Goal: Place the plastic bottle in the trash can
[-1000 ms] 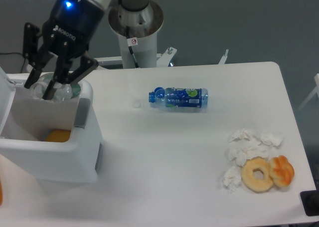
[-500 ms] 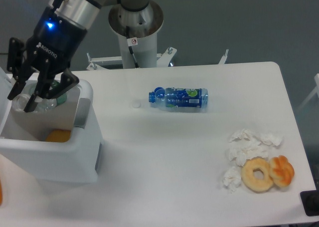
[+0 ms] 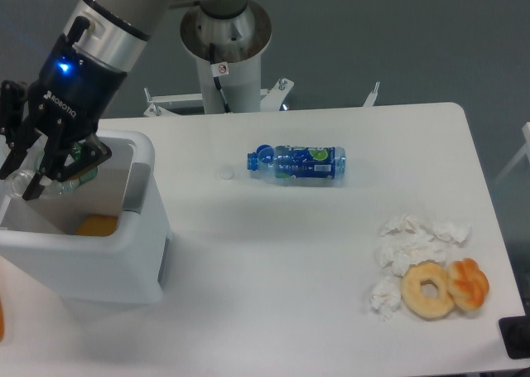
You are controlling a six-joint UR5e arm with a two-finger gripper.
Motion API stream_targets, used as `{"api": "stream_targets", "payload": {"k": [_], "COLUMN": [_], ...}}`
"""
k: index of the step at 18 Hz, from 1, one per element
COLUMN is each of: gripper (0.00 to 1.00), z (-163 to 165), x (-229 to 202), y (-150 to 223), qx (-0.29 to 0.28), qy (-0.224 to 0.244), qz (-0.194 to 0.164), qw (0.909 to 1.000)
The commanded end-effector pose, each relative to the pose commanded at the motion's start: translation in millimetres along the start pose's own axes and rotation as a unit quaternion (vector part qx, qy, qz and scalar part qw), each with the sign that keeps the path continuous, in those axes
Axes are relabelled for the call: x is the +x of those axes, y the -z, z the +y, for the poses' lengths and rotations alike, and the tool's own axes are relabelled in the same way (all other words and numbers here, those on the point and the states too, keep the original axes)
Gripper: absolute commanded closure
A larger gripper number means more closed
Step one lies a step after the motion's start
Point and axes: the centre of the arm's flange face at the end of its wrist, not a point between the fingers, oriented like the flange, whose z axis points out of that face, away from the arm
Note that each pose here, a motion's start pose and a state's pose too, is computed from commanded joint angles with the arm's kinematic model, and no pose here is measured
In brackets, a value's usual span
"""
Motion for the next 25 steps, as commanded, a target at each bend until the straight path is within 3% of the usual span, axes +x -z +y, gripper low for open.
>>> {"api": "stream_targets", "payload": {"k": [5, 8, 12, 15, 21, 25], "gripper": [0.21, 0.0, 0.0, 0.0, 0.0, 0.0], "z": [4, 6, 21, 39, 66, 84], "x": [0, -2, -48, -91, -135, -149], "y": [-1, 0, 29, 52, 66, 69], "qx": [-0.002, -0.003, -0.001, -0.021, -0.113, -0.184], "qy": [-0.009, -0.006, 0.021, 0.018, -0.072, -0.133], "qz": [0.001, -0.001, -0.04, -0.098, -0.183, -0.216], "qw": [1.0, 1.0, 0.999, 0.9948, 0.9741, 0.9495]}}
